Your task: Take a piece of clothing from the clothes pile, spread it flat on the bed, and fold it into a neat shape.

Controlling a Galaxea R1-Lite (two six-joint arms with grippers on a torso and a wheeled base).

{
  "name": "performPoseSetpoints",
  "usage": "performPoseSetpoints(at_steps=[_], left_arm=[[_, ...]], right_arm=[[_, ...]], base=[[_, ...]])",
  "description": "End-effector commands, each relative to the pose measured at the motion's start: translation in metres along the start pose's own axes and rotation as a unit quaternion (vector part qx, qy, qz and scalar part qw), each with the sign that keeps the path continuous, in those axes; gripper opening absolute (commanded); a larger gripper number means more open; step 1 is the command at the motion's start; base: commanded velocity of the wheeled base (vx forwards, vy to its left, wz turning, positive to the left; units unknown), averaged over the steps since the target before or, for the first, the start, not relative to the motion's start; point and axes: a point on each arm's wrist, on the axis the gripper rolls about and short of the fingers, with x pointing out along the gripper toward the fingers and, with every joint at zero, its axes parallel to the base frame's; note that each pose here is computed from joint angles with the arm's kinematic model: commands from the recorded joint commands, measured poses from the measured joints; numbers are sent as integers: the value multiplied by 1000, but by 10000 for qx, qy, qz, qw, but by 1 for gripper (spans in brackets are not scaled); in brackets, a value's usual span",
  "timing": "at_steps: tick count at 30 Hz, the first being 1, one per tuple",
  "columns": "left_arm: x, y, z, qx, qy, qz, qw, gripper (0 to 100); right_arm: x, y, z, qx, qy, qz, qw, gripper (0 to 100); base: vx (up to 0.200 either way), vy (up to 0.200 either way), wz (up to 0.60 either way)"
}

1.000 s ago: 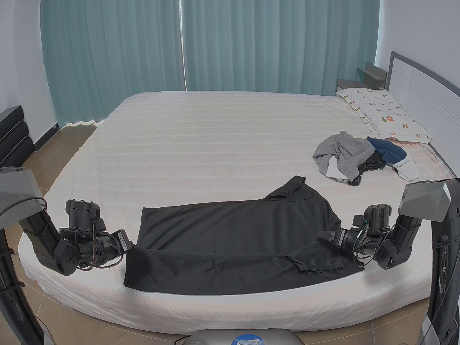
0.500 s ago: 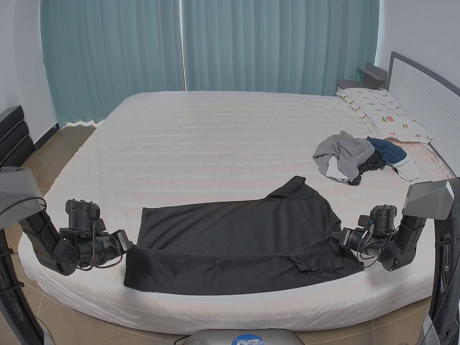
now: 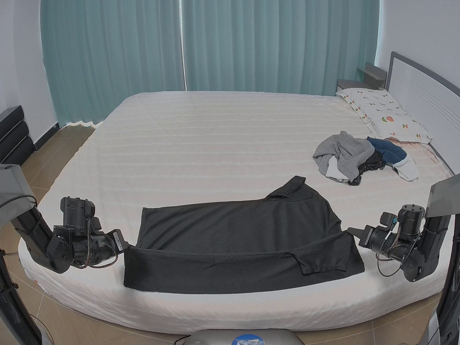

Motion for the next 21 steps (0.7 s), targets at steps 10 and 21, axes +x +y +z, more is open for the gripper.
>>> performPoseSetpoints(at_steps=[10, 21], left_arm=[[0, -1, 2, 25, 74, 26, 10000, 0], [42, 11, -5, -75, 399, 268, 9988, 0]], right_arm=[[-25, -4, 5, 101, -136, 16, 9999, 0], [22, -25, -12, 101, 48, 39, 9999, 0]], base=[[0, 0, 0], [0, 0, 0]])
